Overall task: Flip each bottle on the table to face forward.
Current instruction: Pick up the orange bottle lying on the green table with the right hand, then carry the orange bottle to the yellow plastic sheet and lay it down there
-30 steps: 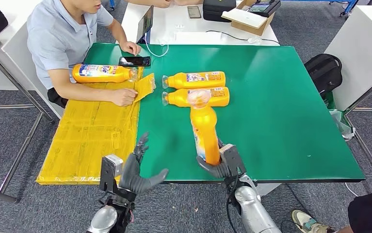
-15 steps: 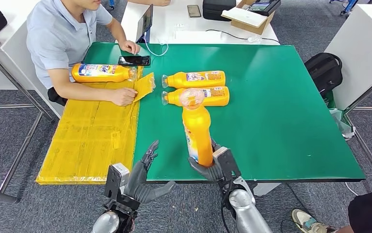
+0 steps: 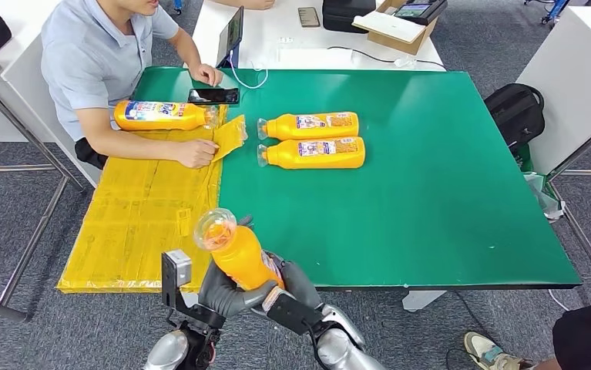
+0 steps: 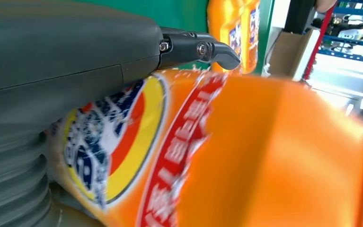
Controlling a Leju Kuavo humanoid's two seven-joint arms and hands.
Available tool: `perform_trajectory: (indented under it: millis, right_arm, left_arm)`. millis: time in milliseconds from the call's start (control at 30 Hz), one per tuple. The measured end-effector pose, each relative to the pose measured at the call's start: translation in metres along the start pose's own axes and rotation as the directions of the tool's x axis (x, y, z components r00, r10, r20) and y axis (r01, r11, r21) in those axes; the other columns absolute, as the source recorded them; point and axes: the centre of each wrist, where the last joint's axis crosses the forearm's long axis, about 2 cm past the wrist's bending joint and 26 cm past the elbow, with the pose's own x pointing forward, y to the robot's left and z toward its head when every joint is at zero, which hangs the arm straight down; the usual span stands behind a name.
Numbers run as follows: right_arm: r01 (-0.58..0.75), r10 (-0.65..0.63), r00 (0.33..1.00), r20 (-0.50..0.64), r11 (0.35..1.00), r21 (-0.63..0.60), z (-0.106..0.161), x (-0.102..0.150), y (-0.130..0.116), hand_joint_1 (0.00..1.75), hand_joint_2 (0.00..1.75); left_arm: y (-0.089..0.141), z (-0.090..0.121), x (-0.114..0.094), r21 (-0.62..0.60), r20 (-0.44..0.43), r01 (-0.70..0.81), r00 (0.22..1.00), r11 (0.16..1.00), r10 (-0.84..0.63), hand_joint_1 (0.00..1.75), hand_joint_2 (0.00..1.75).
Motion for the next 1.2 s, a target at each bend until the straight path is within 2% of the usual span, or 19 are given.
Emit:
perform_trajectory:
  millis: [33,67,100,167,233,367,533,667,767,900,1033,1100,1200]
  right_arm:
    - [-0.001,0.001,1.000,0.001,1.000,0.008,-0.001,0.000,0.001,1.55,1.75]
    - [-0.002,0.002,1.000,0.002,1.000,0.014,-0.002,0.000,0.001,1.13,1.75]
    - [-0.005,0.005,1.000,0.003,1.000,0.019,-0.003,-0.001,0.001,0.69,1.75]
    - [-0.013,0.013,1.000,0.005,1.000,0.025,-0.005,-0.001,0.002,0.01,1.75]
    - [-0.021,0.021,1.000,0.004,0.999,0.027,-0.004,-0.002,0.004,0.00,1.75]
    - [-0.045,0.045,0.999,0.006,0.999,0.010,-0.003,-0.003,0.007,0.00,0.00]
    - [-0.093,0.094,0.995,0.017,0.995,-0.037,0.000,-0.003,0.009,0.00,0.00]
    - [-0.134,0.139,0.990,0.034,0.984,-0.120,0.004,0.000,0.010,0.00,0.00]
    - [-0.152,0.166,0.985,0.056,0.967,-0.203,0.004,0.006,0.009,0.00,0.00]
    - [-0.149,0.184,0.979,0.092,0.943,-0.298,0.001,0.018,0.006,0.00,0.00]
    - [-0.146,0.200,0.972,0.125,0.926,-0.348,0.002,0.028,0.004,0.00,0.00]
    - [-0.138,0.200,0.970,0.140,0.922,-0.361,0.003,0.031,0.004,0.00,0.00]
    - [-0.113,0.183,0.971,0.157,0.921,-0.373,0.005,0.036,0.003,0.00,0.00]
  left_arm:
    - [0.000,0.000,0.000,-0.001,0.001,-0.028,1.000,1.000,0.028,1.29,1.75]
    - [0.001,0.001,0.000,-0.001,0.002,-0.051,0.999,0.999,0.051,1.73,1.75]
    - [0.002,0.002,0.000,-0.001,0.003,-0.070,0.998,0.998,0.070,1.75,1.75]
    - [0.004,0.002,0.001,-0.001,0.005,-0.096,0.995,0.995,0.096,1.75,1.75]
    - [0.005,0.002,0.002,-0.004,0.008,-0.108,0.994,0.994,0.108,1.75,1.75]
    - [0.006,0.000,0.004,0.004,-0.008,-0.122,0.993,0.993,0.122,1.75,1.75]
    - [0.009,-0.006,0.005,0.078,-0.051,-0.117,0.991,0.990,0.121,1.75,1.75]
    - [0.020,-0.012,0.006,0.267,-0.054,-0.059,0.996,0.962,0.076,1.75,1.75]
    - [0.037,-0.020,0.012,0.427,-0.010,0.029,1.000,0.904,-0.028,1.75,1.75]
    - [0.059,-0.029,0.023,0.566,0.050,0.164,0.971,0.808,-0.232,1.75,1.75]
    - [0.079,-0.036,0.035,0.653,0.039,0.328,0.885,0.682,-0.463,1.75,1.75]
    - [0.089,-0.038,0.039,0.671,-0.004,0.452,0.795,0.588,-0.607,1.75,1.75]
    - [0.103,-0.043,0.044,0.615,-0.089,0.625,0.661,0.481,-0.745,1.75,1.75]
